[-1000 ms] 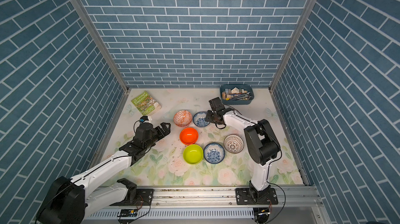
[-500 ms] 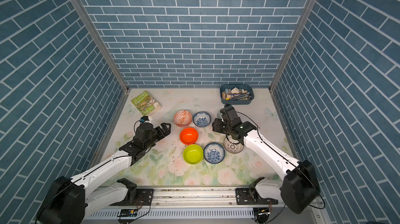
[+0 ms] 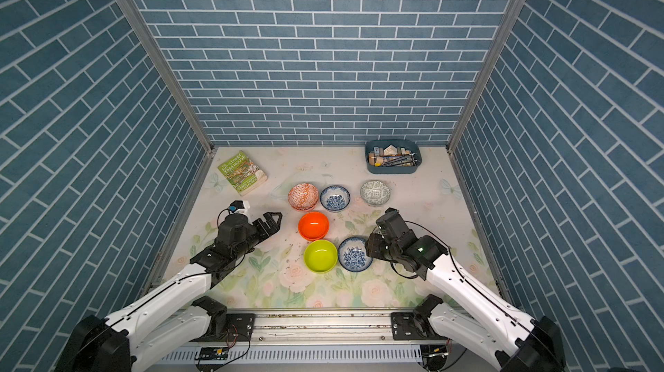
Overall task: Stack the bowls
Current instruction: Pick up the bowl from the center of the board.
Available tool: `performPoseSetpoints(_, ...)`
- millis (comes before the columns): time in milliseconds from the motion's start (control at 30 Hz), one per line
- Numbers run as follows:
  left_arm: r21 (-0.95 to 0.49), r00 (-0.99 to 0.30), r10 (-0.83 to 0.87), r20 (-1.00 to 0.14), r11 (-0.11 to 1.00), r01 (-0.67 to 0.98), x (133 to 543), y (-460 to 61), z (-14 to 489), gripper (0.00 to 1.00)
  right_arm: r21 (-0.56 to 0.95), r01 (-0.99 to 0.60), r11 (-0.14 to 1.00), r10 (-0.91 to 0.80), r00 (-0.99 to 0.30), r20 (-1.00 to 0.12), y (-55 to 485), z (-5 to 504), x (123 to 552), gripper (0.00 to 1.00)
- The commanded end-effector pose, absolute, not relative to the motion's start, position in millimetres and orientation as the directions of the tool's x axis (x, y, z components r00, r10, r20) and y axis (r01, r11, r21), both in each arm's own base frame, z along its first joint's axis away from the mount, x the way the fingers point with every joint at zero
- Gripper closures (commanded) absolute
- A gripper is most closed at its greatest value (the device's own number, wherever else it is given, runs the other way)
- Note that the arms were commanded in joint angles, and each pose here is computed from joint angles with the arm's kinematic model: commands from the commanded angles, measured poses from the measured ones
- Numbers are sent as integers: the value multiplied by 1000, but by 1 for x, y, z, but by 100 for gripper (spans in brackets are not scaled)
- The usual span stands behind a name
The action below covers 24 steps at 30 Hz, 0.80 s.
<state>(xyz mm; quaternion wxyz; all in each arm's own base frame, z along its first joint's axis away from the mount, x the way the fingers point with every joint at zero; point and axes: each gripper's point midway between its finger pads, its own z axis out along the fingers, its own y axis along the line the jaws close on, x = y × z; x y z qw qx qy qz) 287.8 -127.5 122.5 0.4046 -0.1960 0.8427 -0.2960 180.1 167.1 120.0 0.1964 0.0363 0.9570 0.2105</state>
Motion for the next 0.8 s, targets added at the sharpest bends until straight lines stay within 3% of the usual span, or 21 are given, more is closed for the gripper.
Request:
performPoseSetpoints(0,-666,-602,-574,-555,741,-92,281,-126,119,0,410,21,912,169,-929,-329,164,110,172,50)
performPoseSetpoints(767,-662,-590,-579,-563,743,-97,286,-126,121,0,368,21,930,133,-951,-281,179,63,176,64)
